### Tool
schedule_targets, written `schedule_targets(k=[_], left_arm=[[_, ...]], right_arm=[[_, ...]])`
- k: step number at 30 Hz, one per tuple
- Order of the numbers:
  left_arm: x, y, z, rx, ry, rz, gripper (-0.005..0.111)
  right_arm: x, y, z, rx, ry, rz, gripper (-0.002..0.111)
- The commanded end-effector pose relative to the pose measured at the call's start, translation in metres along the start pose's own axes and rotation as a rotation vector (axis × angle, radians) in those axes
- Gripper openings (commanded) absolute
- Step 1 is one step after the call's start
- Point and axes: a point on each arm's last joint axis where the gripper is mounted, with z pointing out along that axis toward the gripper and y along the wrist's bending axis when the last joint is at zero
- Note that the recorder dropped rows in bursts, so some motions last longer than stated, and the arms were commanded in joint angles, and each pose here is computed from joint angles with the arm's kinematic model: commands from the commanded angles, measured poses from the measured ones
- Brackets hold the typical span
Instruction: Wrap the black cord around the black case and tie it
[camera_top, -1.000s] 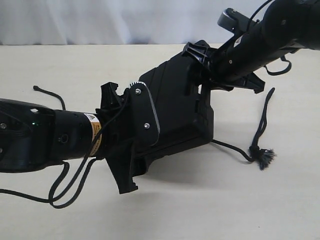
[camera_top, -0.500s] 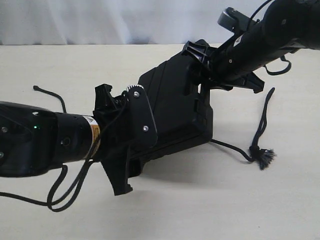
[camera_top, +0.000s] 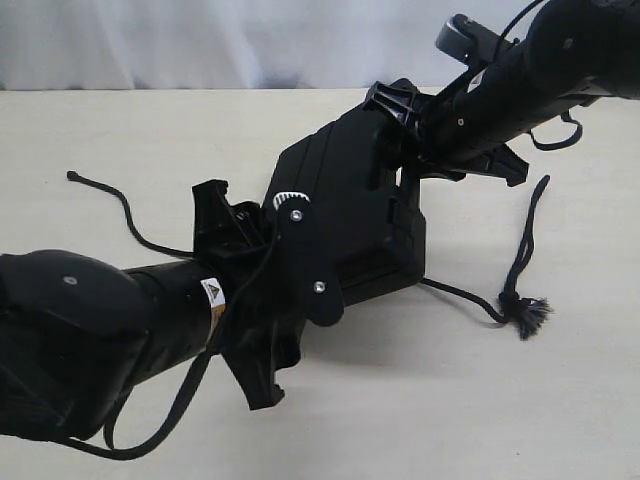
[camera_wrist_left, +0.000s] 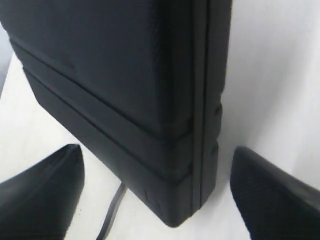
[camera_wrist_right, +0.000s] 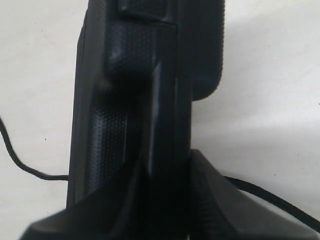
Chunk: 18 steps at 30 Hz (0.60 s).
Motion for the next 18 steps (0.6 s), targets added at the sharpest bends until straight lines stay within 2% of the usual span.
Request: schedule_targets(k=[1,6,7,11,15,18], left_arm=[[-0.003,-0.003,0.015,-0.071,-0.019,-0.027,0.075],[-0.002,-0.014,0.034,-0.059,-0.022,-0.012,0.075],[-0.001,-0.015,0.035,-0.059,-0.018,-0.06,0.075],[-0.007,-0.009,0.035,-0.099,-0.029,-0.083,0.075],[-0.014,-0.014,0.035,-0.023,-0.064,-0.09,0.075],[-0.014,-0.015,0.035,-0.01,-0.068,-0.09,0.075]], right_arm=[[-0.01,0.007,-0.011,-0.056,-0.073,0.026,0.004],[-0.01,0.007,-0.011,-0.054,-0.072,0.006,0.004],[-0.01,0.007,-0.011,-0.055,-0.074,0.007,0.004],[-0.01,0.007,-0.011,-0.055,-0.074,0.007,0.004],[-0.01,0.007,-0.011,-0.057,-0.073,0.009,0.004],[-0.009,0.008,-0.011,-0.065,-0.062,0.029,0.004]])
